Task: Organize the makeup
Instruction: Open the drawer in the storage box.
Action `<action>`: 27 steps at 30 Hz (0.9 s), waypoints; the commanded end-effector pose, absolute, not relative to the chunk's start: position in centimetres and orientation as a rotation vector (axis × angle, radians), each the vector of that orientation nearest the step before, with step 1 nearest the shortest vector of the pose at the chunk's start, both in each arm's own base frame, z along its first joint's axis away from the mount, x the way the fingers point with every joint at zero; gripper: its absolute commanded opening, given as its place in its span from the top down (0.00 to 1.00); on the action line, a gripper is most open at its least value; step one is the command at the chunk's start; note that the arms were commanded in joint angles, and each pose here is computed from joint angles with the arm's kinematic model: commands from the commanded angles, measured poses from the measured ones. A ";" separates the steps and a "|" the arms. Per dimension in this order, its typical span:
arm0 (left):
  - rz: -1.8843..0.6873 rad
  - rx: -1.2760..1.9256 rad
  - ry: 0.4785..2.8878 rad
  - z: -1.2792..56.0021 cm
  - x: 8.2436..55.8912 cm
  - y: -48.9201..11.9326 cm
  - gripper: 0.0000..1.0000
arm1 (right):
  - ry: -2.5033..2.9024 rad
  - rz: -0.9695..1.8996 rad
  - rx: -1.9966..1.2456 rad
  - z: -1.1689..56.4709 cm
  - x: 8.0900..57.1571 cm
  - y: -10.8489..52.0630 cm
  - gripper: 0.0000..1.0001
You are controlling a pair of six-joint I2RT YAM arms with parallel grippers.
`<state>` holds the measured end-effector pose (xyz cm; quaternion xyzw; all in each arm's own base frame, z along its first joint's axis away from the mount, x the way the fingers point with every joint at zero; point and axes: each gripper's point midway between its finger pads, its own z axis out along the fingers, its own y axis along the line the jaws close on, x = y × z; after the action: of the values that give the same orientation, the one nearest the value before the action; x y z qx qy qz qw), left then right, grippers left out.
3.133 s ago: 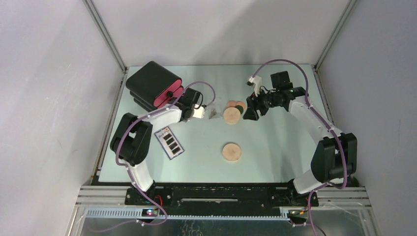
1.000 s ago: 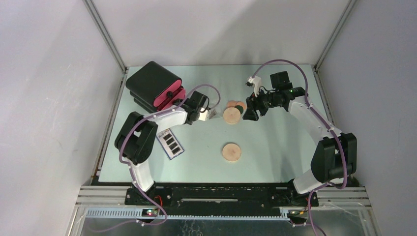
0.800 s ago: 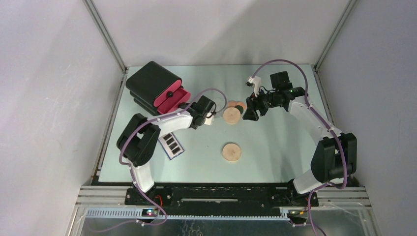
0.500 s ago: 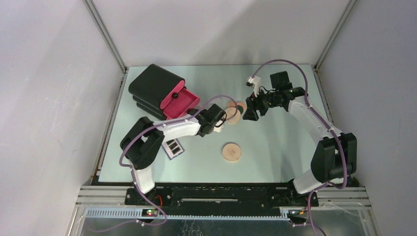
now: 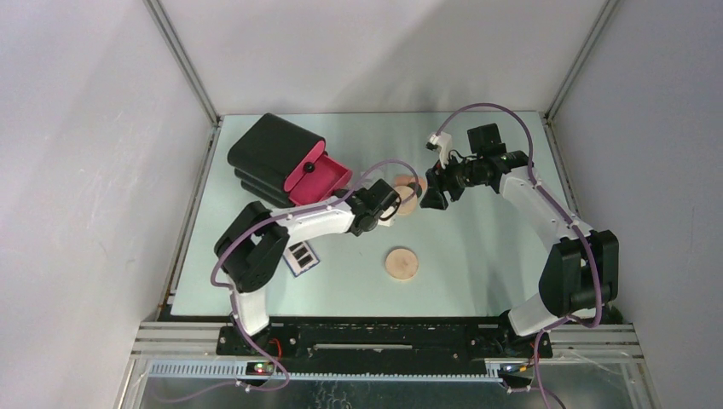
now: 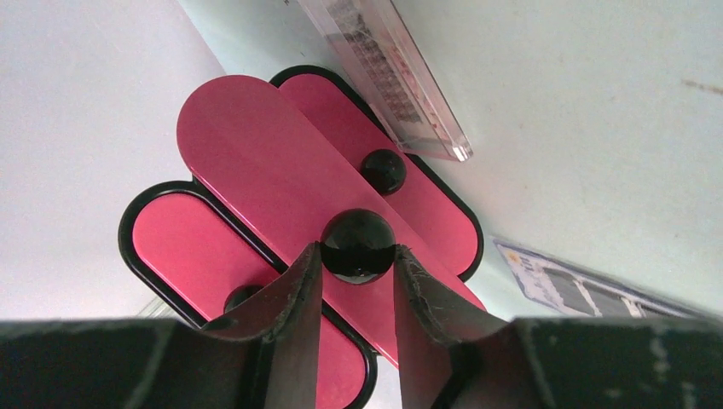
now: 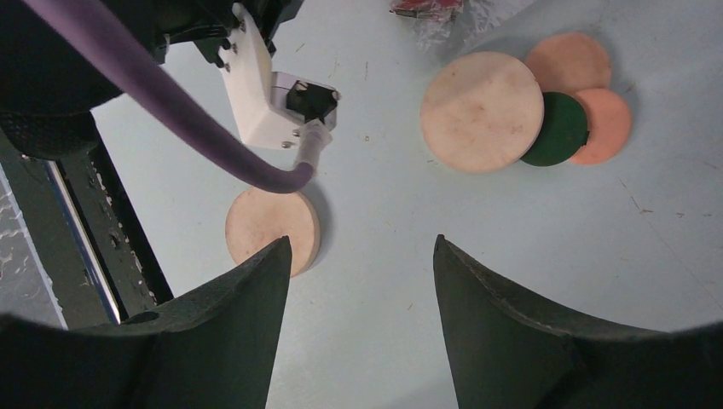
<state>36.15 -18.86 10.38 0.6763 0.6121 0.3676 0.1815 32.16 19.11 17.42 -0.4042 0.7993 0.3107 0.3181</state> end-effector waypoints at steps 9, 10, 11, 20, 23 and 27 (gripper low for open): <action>0.922 1.725 1.776 11.8 37.7 -22.5 0.65 | 2.079 0.820 -1.091 17.8 31.9 19.4 0.29; 0.911 1.722 1.777 11.8 37.6 -22.6 0.63 | 2.081 0.820 -1.091 17.8 31.9 19.4 0.29; 0.899 1.716 1.778 12.0 37.6 -22.7 0.59 | 2.081 0.819 -1.094 17.7 32.0 19.4 0.29; 0.755 1.637 1.773 13.7 36.6 -23.1 0.19 | 2.095 0.811 -1.088 17.3 32.1 19.2 0.29; 0.648 1.597 1.777 14.9 35.4 -23.1 0.15 | 2.102 0.803 -1.086 17.2 32.3 19.1 0.29; 0.531 1.501 1.811 16.3 34.0 -22.2 0.11 | 2.115 0.797 -1.081 16.8 32.4 19.0 0.29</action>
<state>35.47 -22.30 13.60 0.6226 0.6733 0.2662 0.2969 32.26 19.06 17.02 -0.4043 0.8021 0.3077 0.3139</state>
